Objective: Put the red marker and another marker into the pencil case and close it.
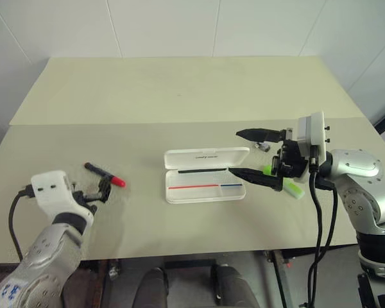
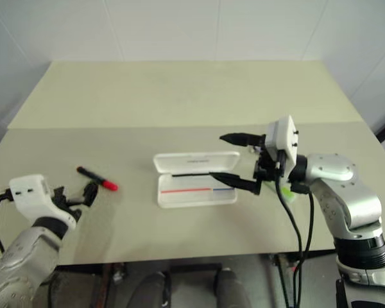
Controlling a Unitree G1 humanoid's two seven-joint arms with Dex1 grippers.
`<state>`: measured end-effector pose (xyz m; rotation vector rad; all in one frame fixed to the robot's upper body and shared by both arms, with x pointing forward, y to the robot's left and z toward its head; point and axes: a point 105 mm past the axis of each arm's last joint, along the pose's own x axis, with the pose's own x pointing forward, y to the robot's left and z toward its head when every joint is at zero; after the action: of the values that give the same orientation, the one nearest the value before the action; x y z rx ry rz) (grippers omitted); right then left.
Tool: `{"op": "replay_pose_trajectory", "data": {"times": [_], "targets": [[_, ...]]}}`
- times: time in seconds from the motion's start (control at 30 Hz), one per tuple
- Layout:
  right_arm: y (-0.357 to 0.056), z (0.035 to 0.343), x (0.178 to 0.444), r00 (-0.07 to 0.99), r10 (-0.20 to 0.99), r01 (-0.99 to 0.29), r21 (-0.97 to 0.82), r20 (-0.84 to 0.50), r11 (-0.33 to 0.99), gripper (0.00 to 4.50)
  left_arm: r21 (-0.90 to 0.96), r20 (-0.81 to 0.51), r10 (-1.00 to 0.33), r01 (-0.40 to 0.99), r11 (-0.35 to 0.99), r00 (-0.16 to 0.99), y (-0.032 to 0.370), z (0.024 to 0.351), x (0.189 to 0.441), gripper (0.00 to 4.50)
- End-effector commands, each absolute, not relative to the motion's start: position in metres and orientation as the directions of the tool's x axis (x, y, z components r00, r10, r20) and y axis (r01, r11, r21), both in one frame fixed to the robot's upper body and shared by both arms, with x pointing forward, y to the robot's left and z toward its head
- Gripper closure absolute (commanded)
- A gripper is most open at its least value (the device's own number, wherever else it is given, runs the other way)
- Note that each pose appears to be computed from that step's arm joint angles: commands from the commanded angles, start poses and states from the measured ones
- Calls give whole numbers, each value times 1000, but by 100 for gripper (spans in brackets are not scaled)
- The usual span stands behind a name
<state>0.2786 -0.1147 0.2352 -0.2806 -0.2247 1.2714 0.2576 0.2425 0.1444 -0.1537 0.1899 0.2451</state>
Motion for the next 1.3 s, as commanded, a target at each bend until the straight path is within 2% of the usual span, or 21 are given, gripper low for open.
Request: {"op": "replay_pose_trajectory", "data": {"times": [0.03,0.33,0.6,0.8,0.93,1.13,1.23,1.3], "targets": [[-111,245,272,253,967,-898,-365,27,245,0,-131,-234,269,-304,944,934,240,145,269,2],[-112,246,271,259,966,-896,-369,21,248,0,-212,-303,309,-380,900,901,235,146,295,2],[-114,248,273,271,962,-891,-371,23,260,0,-256,-362,368,-471,844,856,235,142,298,2],[-111,249,274,272,962,-891,-368,36,265,0,-217,-379,474,-574,790,795,257,137,300,2],[-109,251,273,269,962,-890,-369,47,267,0,-231,-392,459,-568,790,797,259,138,315,96],[-108,254,272,276,959,-886,-369,71,282,0,-241,-396,435,-549,800,809,257,140,329,96],[-107,255,271,279,957,-882,-373,79,288,0,-237,-399,421,-536,811,814,256,140,329,153],[-106,257,271,280,956,-880,-375,86,291,0,-234,-409,416,-534,812,812,256,138,327,220]]}}
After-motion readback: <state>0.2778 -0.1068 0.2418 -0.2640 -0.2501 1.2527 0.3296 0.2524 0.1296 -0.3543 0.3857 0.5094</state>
